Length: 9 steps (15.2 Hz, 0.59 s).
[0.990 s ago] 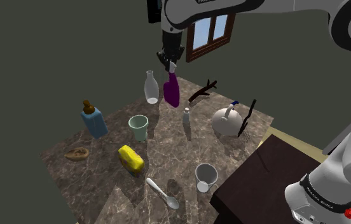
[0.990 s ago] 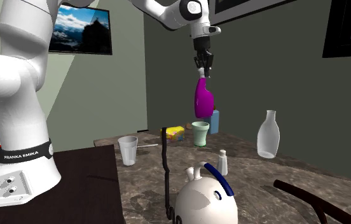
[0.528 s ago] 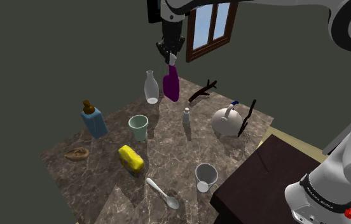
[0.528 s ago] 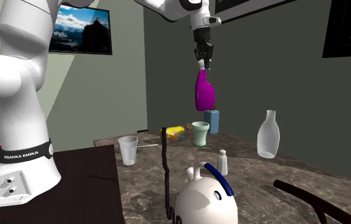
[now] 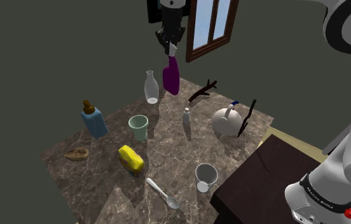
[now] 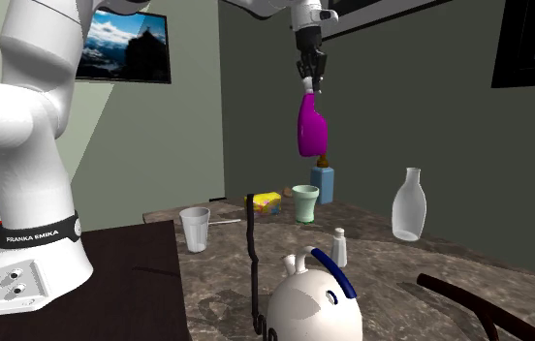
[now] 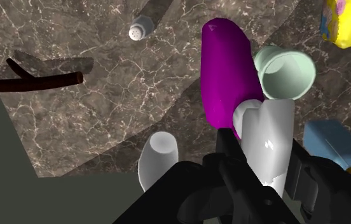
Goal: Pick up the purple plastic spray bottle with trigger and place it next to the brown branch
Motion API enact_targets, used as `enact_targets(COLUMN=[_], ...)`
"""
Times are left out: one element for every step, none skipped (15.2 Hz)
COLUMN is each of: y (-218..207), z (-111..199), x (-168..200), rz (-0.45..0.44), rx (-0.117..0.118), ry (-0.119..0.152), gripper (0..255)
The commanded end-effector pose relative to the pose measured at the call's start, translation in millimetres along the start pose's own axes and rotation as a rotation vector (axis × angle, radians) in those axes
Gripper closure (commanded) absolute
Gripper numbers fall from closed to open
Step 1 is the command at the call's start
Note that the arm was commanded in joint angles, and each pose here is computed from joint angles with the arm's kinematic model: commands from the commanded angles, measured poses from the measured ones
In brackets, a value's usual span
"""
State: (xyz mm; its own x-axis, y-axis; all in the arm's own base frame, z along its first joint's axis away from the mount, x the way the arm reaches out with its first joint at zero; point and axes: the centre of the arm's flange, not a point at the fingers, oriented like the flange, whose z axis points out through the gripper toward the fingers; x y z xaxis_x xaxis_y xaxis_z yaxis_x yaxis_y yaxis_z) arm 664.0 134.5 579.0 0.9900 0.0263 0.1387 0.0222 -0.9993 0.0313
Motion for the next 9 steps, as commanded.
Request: enact_targets(y=[10.2, 20.3, 30.4, 40.5, 50.5, 60.6, 70.7, 80.8, 90.9], z=[2.7, 10.6, 18.6, 26.5, 34.4, 42.3, 50.2, 58.2, 66.1], x=[3.7, 6.8, 10.0, 13.1, 16.2, 19.3, 22.5, 25.6, 28.7], rz=[0.000, 0.000, 0.000, 0.000, 0.000, 0.000, 0.000, 0.000, 0.000], rx=[0.000, 0.000, 0.000, 0.000, 0.000, 0.000, 0.000, 0.000, 0.000], ry=[0.000, 0.000, 0.000, 0.000, 0.000, 0.000, 0.000, 0.000, 0.000], gripper=[255, 255, 255, 255, 255, 255, 255, 255, 255])
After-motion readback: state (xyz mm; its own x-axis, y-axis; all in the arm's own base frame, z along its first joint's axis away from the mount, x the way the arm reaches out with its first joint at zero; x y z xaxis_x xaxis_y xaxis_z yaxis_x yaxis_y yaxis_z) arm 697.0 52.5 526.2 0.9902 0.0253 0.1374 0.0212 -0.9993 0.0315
